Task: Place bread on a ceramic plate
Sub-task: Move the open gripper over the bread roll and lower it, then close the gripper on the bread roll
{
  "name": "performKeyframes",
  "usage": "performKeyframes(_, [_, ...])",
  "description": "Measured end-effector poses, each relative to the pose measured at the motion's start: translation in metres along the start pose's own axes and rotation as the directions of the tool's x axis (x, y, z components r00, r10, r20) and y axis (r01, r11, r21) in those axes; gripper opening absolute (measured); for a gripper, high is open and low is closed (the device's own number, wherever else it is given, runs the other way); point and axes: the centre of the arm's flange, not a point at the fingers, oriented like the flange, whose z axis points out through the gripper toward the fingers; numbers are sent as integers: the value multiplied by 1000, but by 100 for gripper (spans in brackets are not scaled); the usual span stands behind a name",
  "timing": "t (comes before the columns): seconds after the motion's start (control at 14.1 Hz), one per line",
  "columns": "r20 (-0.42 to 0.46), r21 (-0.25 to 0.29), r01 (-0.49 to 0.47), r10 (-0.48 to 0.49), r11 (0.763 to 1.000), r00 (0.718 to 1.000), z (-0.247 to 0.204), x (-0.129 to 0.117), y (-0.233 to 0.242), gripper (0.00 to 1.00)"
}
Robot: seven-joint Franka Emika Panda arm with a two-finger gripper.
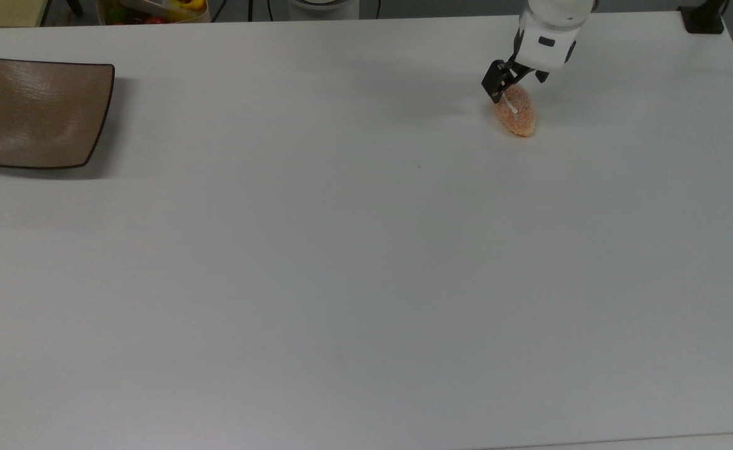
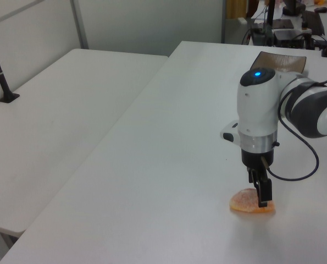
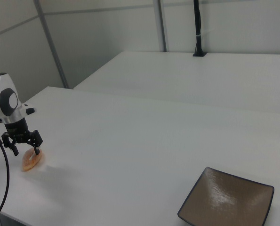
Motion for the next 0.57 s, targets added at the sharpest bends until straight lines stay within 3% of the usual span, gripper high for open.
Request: performKeyframes(0.57, [18,-15,11,-11,1000,1000,19,3,1,100])
